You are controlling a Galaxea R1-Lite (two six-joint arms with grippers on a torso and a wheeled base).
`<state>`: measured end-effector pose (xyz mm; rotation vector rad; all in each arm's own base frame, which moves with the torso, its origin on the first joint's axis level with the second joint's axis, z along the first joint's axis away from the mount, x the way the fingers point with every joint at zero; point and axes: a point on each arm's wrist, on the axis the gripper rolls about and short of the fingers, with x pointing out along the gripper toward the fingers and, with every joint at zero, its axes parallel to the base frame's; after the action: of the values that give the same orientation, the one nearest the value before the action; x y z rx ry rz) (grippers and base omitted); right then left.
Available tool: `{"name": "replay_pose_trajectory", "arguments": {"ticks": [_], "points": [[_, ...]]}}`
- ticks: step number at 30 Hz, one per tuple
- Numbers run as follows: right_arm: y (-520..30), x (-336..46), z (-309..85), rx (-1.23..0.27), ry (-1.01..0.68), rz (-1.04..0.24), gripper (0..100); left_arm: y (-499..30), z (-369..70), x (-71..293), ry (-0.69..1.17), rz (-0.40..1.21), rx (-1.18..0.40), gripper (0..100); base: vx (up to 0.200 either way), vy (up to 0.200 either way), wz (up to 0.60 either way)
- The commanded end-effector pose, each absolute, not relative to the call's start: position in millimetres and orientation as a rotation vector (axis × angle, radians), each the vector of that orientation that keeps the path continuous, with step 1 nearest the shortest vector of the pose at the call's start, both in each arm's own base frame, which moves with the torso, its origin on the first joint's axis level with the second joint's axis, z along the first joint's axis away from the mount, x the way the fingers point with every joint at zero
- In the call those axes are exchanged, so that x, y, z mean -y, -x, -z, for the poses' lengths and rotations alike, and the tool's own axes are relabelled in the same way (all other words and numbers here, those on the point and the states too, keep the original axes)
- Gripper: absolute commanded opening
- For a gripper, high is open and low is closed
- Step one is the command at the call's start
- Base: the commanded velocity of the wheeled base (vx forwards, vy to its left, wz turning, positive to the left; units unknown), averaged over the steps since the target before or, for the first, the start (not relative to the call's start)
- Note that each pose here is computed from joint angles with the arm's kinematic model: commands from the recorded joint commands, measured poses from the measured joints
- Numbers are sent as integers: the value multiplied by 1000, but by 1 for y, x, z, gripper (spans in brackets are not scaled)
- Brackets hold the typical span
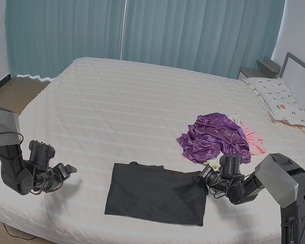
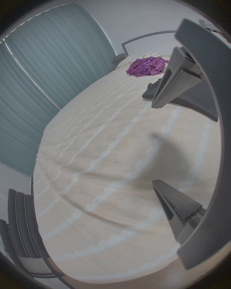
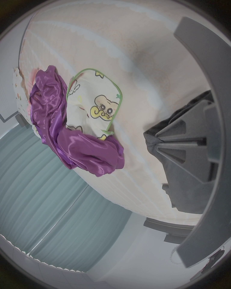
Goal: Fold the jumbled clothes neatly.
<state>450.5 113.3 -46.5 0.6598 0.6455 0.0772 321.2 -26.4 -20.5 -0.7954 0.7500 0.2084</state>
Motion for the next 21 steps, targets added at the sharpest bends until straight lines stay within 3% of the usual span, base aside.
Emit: {"name": "replay_pose_trajectory", "arguments": {"ticks": [1,21], "points": [[-451,-110,47,-641,-667,-64,0,-321,22,27,795,-209,-753,100,0,0,0],[-453,-101,50,-630,-738,9,0,-321,22,27,793,-210,-752,100,0,0,0]]}}
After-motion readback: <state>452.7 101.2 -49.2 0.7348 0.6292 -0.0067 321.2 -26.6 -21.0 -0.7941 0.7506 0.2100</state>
